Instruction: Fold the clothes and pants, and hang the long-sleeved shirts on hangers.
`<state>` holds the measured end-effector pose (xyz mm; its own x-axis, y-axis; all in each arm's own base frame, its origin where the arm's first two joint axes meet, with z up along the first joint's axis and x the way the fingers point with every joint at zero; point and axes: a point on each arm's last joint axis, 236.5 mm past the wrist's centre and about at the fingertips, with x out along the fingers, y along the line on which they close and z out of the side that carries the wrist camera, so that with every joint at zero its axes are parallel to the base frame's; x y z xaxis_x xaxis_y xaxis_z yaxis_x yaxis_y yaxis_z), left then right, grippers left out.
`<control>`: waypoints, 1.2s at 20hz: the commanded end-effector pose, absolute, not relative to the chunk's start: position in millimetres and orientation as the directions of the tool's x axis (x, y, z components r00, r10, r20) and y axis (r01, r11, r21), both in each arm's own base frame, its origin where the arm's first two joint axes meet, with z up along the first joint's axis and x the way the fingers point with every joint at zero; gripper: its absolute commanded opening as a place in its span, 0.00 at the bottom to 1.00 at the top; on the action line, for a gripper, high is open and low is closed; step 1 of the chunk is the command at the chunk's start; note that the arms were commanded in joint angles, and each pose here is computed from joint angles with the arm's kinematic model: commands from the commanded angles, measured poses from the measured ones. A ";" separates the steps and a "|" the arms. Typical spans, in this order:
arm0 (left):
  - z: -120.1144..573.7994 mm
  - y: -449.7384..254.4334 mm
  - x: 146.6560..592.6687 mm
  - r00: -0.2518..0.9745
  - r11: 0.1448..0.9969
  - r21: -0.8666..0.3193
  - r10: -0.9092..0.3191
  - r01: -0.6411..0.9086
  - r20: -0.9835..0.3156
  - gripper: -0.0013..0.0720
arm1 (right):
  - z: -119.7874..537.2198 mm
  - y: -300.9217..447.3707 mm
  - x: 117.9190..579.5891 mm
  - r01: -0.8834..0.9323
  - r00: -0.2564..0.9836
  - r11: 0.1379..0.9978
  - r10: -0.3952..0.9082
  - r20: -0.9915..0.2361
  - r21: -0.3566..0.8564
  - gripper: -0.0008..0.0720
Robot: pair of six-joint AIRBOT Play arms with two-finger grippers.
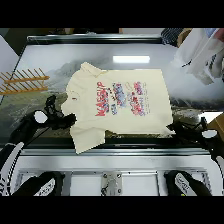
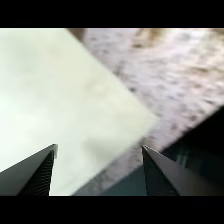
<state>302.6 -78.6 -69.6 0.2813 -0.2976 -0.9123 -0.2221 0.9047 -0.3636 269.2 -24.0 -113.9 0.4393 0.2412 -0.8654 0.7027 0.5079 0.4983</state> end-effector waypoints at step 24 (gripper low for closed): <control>512.9 -54.6 140.0 0.958 0.942 -0.201 -0.244 0.270 0.148 0.03 | 477.1 8.6 226.3 -0.038 0.995 0.988 0.023 0.099 0.150 0.02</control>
<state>199.6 -56.6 467.1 0.9698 -0.2438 -0.0052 0.2370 0.9473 -0.2153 274.8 -7.6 433.2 0.9993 0.0239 -0.0288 -0.0186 0.9846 0.1739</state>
